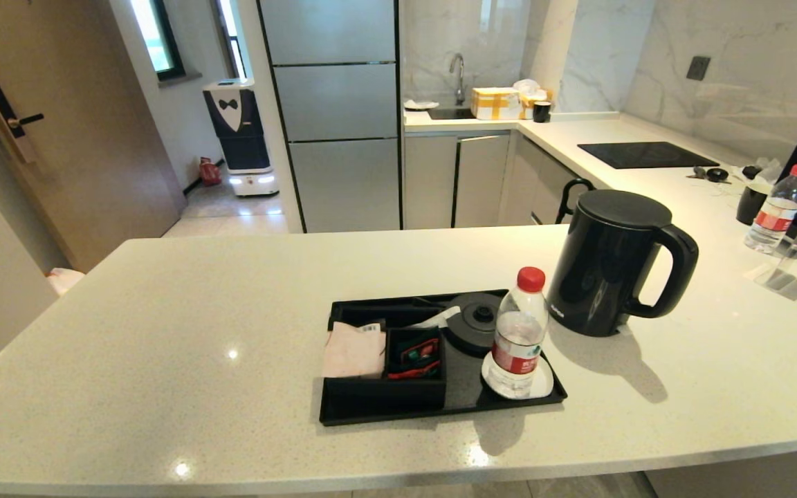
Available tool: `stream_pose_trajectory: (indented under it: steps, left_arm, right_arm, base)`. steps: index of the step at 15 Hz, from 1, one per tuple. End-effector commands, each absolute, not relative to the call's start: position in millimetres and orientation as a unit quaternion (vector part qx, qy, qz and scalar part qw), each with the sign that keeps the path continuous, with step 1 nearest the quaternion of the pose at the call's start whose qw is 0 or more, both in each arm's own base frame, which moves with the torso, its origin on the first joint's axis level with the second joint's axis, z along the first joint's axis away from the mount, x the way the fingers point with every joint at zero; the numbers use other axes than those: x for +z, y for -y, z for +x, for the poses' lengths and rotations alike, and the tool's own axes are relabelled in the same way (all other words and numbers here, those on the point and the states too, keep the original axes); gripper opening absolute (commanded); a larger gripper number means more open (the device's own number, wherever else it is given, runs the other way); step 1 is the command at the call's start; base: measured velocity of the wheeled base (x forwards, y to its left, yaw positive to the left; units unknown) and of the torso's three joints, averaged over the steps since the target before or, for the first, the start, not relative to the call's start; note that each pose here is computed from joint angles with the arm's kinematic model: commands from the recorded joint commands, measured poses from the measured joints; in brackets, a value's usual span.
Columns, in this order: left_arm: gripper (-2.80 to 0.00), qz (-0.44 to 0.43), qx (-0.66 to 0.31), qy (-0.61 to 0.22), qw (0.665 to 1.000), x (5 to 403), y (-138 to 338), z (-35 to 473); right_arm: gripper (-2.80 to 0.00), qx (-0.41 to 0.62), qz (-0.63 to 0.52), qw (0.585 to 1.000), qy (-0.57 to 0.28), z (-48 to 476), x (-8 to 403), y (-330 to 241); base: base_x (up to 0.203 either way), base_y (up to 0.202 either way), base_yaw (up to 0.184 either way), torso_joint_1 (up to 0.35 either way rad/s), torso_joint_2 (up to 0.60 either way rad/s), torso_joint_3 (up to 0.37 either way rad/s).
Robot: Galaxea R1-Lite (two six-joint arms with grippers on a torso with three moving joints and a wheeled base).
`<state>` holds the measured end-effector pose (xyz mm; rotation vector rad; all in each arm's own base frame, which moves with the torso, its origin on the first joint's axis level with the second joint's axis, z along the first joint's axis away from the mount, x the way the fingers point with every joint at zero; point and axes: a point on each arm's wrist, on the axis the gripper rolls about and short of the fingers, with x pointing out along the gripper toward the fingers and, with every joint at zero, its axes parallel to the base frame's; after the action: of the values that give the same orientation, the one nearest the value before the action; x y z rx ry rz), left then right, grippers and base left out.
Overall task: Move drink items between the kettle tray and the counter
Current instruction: Return the kettle to its original position
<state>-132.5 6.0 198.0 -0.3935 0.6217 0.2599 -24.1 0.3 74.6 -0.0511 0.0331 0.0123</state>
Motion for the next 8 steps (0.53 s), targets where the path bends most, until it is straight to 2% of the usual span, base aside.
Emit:
stream_pose_trajectory:
  steps: [1, 3, 6, 8]
  left_arm:
    - [-2.80, -0.179, 0.123, -0.282, 0.934, 164, -5, -148]
    - [-2.80, -0.140, 0.112, -0.272, 0.945, 140, -4, -132]
    - [-2.80, -0.087, 0.085, -0.128, 0.984, 121, -4, -71]
    - [-2.80, -0.043, 0.065, -0.022, 0.997, 100, -3, -36]
  right_arm:
    - [-2.80, 0.007, -0.026, 0.999, -0.017, -24, 75, 0]
    - [-2.80, 0.007, -0.025, 1.000, -0.017, -24, 75, 0]
    - [-2.80, 0.007, -0.026, 0.999, -0.017, -24, 75, 0]
    - [-2.80, 0.007, -0.025, 1.000, -0.017, -24, 75, 0]
  base:
    - [0.000, 0.000, 0.000, 0.000, 0.00, 0.000]
    - [0.000, 0.000, 0.000, 0.000, 0.00, 0.000]
    - [0.000, 0.000, 0.000, 0.000, 0.00, 0.000]
    - [0.000, 0.000, 0.000, 0.000, 0.00, 0.000]
